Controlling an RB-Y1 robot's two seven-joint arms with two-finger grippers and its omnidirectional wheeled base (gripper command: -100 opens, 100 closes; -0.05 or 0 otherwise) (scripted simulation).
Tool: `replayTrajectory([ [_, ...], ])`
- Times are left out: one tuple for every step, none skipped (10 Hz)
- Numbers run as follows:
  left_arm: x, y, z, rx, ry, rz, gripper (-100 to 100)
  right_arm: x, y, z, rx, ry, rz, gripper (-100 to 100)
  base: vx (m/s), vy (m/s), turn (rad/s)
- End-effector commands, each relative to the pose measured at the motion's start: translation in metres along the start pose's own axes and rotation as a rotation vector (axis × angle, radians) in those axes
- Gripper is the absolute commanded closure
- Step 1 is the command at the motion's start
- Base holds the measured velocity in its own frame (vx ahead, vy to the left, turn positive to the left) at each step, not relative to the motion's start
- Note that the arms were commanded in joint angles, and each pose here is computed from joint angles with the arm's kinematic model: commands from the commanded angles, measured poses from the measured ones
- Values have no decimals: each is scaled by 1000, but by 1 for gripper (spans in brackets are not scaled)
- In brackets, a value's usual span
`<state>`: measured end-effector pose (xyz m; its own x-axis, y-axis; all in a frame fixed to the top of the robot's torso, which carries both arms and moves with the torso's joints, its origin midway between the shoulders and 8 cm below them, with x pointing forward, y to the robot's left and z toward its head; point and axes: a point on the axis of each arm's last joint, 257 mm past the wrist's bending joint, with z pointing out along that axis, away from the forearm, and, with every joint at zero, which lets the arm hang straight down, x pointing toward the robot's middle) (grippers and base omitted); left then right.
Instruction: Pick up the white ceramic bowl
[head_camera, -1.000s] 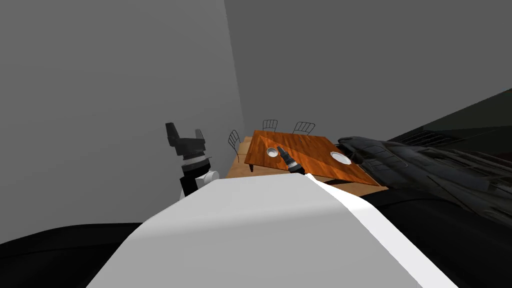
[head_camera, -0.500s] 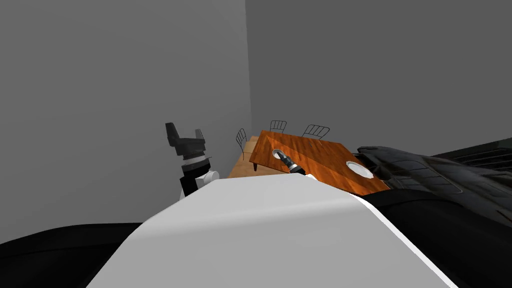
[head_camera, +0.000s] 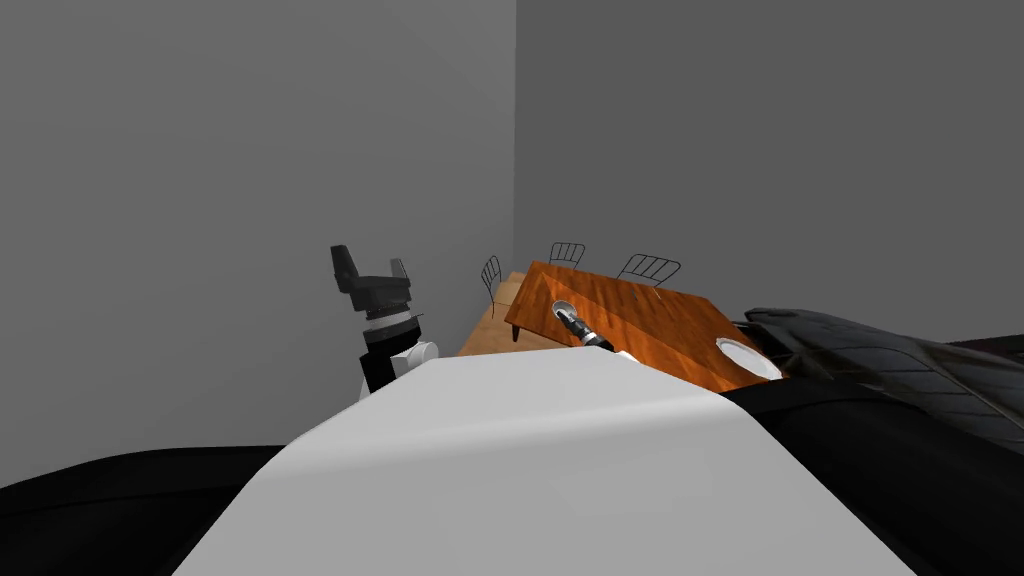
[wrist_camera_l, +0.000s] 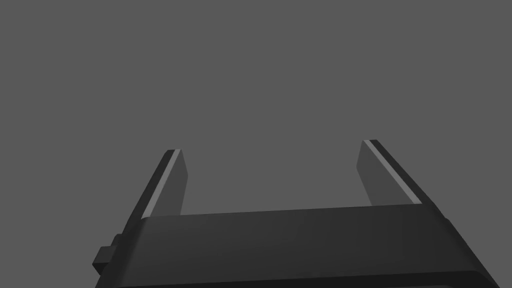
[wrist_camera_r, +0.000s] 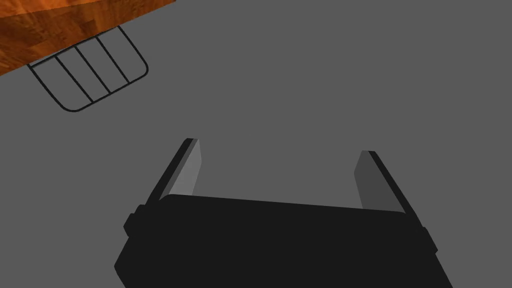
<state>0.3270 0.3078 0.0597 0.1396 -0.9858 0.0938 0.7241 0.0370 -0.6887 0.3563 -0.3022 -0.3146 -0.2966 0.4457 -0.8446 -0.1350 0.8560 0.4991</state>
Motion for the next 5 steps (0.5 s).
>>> replayTrajectory([
  [0, 0, 0, 0, 0, 0, 0, 13, -19, -5, 40, 33, -25, -100, -12, 21, 193],
  [0, 0, 0, 0, 0, 0, 0, 19, -38, -9, 77, 67, -86, -100, -21, 35, 331],
  [0, 0, 0, 0, 0, 0, 0, 27, -49, -14, 100, 84, -80, -100, -12, 22, 175],
  [0, 0, 0, 0, 0, 0, 0, 32, -70, -20, 139, 118, -142, -100, -11, 32, 268],
  [0, 0, 0, 0, 0, 0, 0, 40, -81, -25, 161, 135, -136, -100, -9, 22, 152],
])
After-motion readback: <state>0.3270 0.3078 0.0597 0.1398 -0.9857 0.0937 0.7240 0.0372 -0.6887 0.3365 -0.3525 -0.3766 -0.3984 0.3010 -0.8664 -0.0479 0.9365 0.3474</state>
